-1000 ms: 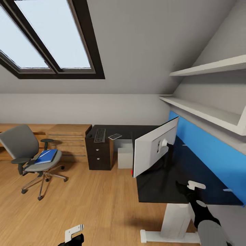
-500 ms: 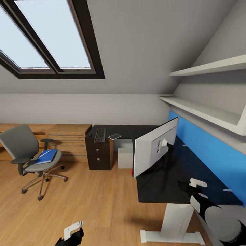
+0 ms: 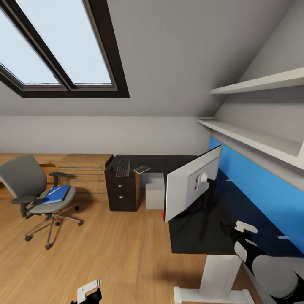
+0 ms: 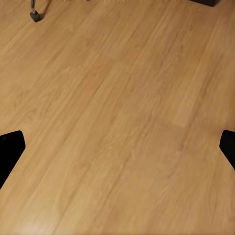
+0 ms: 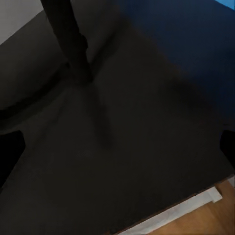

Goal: In the bedroom, organize the workspace by keeping the computer under the desk, ensuring the monitor is on the desk, placing the keyboard on the desk next to the monitor, placing the mouse on the desk next to the keyboard, moving the folder from the swivel chair onto the desk next to the mouse, stacking the notebook on top of the folder with the pen on top of the notebook, and positioning the swivel chair next to the desk.

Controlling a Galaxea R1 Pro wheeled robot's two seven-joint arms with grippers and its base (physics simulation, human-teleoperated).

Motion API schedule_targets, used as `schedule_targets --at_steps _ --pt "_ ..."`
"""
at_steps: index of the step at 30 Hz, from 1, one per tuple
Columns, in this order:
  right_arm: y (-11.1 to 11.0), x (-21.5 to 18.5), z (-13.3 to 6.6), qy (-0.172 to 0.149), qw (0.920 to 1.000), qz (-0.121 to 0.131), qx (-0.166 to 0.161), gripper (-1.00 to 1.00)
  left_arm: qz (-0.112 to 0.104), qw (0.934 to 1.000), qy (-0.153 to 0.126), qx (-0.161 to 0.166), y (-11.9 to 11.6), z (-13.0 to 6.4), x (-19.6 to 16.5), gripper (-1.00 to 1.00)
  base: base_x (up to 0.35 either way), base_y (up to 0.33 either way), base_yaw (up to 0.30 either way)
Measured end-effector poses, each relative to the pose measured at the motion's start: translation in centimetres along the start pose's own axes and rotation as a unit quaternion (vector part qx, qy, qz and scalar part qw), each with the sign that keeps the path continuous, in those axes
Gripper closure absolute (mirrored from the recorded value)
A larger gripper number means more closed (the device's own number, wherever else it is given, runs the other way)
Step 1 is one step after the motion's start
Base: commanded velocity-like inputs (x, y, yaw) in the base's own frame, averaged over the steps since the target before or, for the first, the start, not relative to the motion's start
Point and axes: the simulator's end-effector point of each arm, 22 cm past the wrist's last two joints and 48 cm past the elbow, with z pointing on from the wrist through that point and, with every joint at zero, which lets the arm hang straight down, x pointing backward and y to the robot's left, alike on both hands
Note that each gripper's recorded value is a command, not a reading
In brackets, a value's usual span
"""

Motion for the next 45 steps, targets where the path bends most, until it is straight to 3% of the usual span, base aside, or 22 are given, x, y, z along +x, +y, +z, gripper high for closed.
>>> schedule_targets --at_steps 2,3,11,21,36,40,45 --pt "0.4 -0.6 0.0 -0.018 0.9997 -0.016 -0.006 -1.00 0.000 1.0000 0.000 0.000 0.0 0.0 0.1 -1.00 0.208 0.000 0.000" --pt "2.1 -1.0 -0.2 -0.041 0.9982 -0.040 -0.021 -1.00 0.001 1.0000 0.003 0.000 -0.1 0.0 0.2 -1.00 0.166 0.000 0.000" --pt "5.4 -2.5 -1.0 -0.098 0.9904 -0.083 -0.052 -1.00 0.003 1.0000 0.006 0.001 -0.1 -0.1 0.4 -1.00 0.165 -0.012 0.000" --pt "5.7 -3.9 -1.4 -0.136 0.9851 -0.087 -0.058 -1.00 0.004 1.0000 0.005 0.001 -0.1 -0.1 0.4 -1.00 0.191 -0.063 0.000" --pt "5.7 -4.1 -1.5 -0.140 0.9847 -0.088 -0.057 -1.00 0.007 0.9999 0.008 -0.001 0.1 -0.1 0.8 -1.00 0.113 -0.067 0.000" --pt "5.5 -2.9 -1.1 -0.114 0.9881 -0.089 -0.054 -1.00 0.004 1.0000 -0.002 0.005 -0.5 0.0 -0.1 -1.00 0.016 -0.021 0.000" --pt "5.5 -2.6 -0.7 -0.110 0.9885 -0.089 -0.054 -1.00 -0.002 1.0000 -0.006 0.004 -0.8 0.4 -0.5 -1.00 0.001 -0.001 0.000"
